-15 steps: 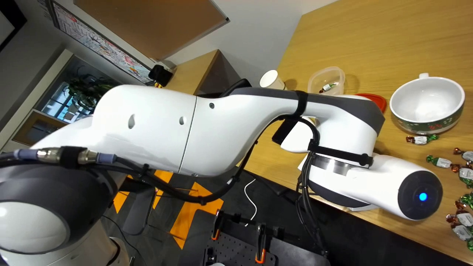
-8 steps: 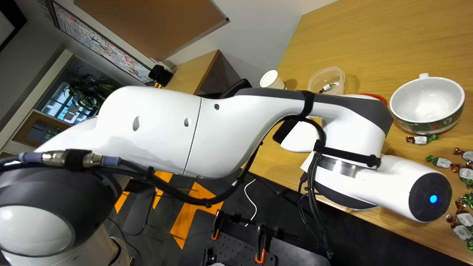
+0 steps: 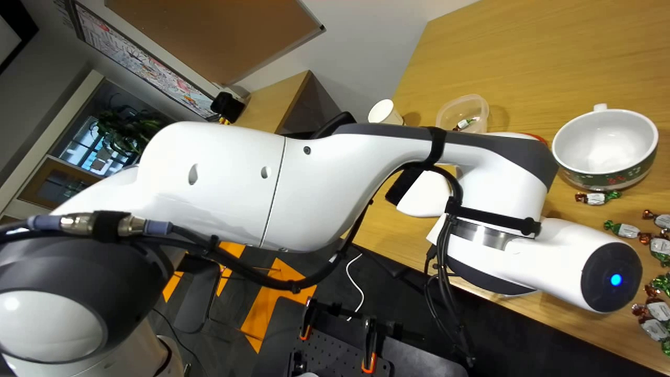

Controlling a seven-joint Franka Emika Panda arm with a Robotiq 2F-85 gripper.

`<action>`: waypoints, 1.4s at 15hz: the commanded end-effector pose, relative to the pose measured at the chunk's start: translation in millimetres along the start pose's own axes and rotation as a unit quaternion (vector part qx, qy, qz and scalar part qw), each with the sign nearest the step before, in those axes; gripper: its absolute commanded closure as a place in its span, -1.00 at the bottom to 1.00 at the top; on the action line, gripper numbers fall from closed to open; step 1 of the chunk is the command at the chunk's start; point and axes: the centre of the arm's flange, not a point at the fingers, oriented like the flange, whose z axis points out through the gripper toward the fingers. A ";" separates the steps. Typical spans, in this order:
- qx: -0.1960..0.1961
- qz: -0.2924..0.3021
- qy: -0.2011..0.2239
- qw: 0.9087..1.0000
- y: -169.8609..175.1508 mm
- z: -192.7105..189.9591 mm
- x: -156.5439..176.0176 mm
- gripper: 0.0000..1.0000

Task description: Use the broom to sweep the sweets to the left

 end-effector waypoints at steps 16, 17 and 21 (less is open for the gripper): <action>0.059 0.018 0.010 0.998 -32.7 -124.6 -100.0 0.71; 0.048 0.008 0.015 0.999 -29.6 -126.1 -99.4 0.71; 0.054 0.003 0.029 0.998 -28.3 -113.4 -84.8 0.21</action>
